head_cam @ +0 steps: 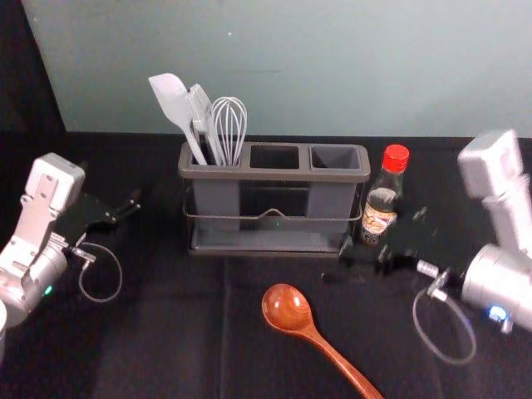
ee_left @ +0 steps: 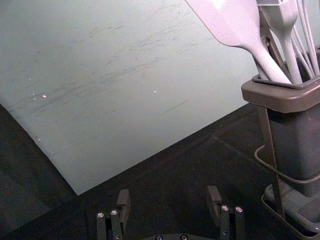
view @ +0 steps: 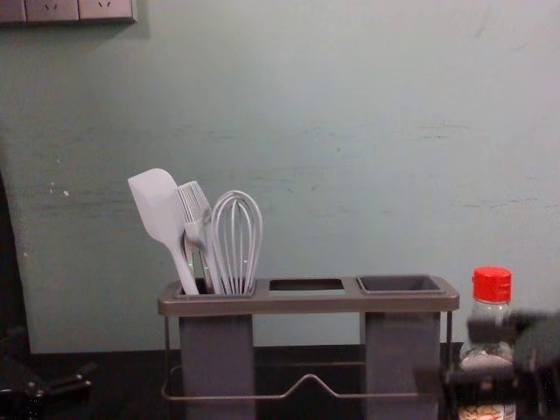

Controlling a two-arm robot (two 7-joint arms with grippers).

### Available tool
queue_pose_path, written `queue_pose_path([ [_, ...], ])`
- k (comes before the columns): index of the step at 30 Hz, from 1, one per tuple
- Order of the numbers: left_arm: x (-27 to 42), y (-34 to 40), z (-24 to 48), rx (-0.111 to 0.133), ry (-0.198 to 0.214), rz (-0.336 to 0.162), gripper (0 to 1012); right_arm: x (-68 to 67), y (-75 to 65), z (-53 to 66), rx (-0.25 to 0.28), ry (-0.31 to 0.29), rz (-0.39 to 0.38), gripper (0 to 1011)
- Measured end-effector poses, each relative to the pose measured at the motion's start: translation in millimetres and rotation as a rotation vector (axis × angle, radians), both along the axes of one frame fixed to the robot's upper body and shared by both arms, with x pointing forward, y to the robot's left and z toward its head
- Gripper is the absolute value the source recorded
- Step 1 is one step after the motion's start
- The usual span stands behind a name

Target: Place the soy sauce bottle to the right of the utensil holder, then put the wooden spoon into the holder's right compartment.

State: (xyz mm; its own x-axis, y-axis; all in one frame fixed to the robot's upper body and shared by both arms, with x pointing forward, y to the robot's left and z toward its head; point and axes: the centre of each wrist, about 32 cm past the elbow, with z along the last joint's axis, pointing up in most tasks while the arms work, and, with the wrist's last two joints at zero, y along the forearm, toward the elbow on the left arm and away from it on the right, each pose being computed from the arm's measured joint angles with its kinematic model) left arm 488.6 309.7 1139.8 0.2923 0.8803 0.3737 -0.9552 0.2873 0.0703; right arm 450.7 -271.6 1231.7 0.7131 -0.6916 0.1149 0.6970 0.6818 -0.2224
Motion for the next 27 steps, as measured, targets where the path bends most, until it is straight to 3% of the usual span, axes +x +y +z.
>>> queue_pose_path([
  [2,0.0,0.0,0.0,0.0,0.0,0.0,1005,-5.4,6.5,-2.5,-0.05,0.056,0.04,1003],
  [13,0.0,0.0,0.0,0.0,0.0,0.0,1005,-18.6,24.6,-18.9,-0.152,0.158,0.119,1003],
  [27,0.0,0.0,0.0,0.0,0.0,0.0,1005,-20.6,26.9,-22.2,-0.15,0.159,0.132,1003],
])
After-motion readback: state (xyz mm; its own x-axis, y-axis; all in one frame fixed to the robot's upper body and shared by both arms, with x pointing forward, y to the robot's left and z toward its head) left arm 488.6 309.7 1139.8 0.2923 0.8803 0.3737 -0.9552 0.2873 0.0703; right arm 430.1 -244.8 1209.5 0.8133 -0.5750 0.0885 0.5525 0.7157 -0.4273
